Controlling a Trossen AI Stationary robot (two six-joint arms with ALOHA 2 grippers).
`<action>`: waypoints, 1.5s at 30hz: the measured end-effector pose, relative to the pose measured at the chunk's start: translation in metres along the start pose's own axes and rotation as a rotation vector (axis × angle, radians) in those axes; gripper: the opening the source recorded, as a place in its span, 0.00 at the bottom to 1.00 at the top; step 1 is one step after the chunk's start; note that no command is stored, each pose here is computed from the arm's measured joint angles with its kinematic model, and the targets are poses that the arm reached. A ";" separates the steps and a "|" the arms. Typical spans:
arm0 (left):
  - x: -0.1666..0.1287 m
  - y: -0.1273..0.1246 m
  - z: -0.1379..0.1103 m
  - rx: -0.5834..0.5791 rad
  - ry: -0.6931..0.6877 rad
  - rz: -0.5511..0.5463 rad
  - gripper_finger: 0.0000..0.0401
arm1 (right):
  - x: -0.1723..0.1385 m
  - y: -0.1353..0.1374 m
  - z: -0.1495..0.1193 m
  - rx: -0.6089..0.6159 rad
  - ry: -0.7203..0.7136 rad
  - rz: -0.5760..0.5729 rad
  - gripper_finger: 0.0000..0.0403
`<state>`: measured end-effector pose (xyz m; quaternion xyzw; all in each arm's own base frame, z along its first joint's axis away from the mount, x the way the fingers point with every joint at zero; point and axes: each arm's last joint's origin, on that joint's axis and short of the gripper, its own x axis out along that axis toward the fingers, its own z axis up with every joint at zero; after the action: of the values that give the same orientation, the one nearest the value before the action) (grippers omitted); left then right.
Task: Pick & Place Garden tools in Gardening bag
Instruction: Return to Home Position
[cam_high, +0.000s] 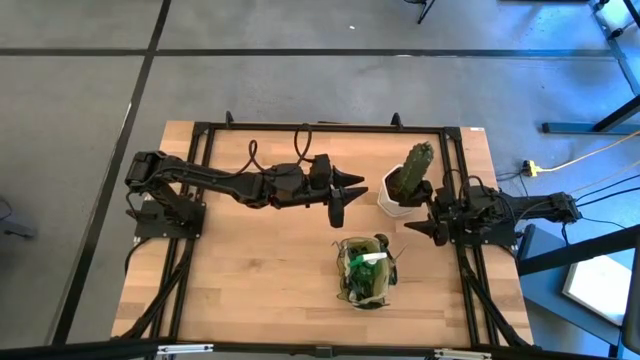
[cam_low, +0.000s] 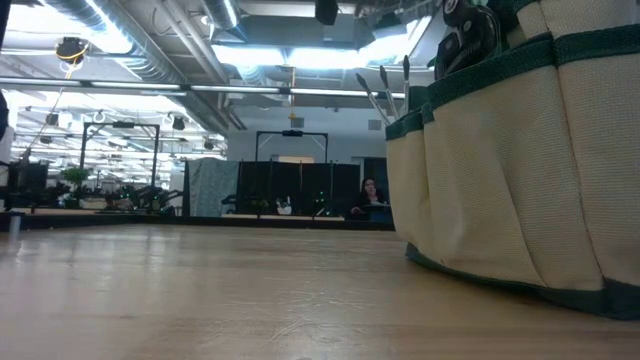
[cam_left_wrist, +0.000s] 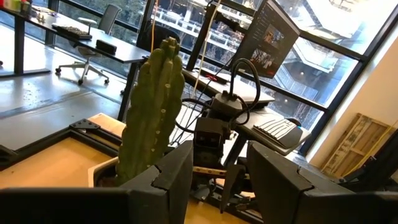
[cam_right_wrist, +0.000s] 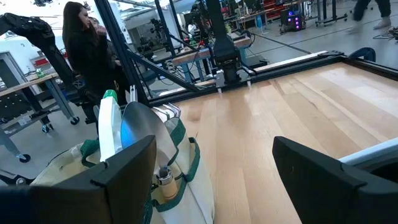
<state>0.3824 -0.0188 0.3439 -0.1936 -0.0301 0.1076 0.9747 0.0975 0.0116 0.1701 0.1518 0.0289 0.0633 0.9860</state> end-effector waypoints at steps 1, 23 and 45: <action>0.000 0.000 0.000 0.000 0.000 0.000 0.36 | 0.000 0.000 0.000 0.000 0.000 0.000 0.80; -0.001 -0.002 -0.001 -0.001 0.003 -0.006 0.36 | 0.000 0.000 0.000 -0.002 0.002 0.003 0.80; -0.001 -0.002 -0.001 -0.017 0.003 -0.006 0.36 | 0.000 0.000 -0.001 -0.001 0.008 0.006 0.80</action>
<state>0.3822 -0.0215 0.3439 -0.2021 -0.0303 0.1040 0.9734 0.0975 0.0119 0.1693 0.1513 0.0326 0.0667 0.9857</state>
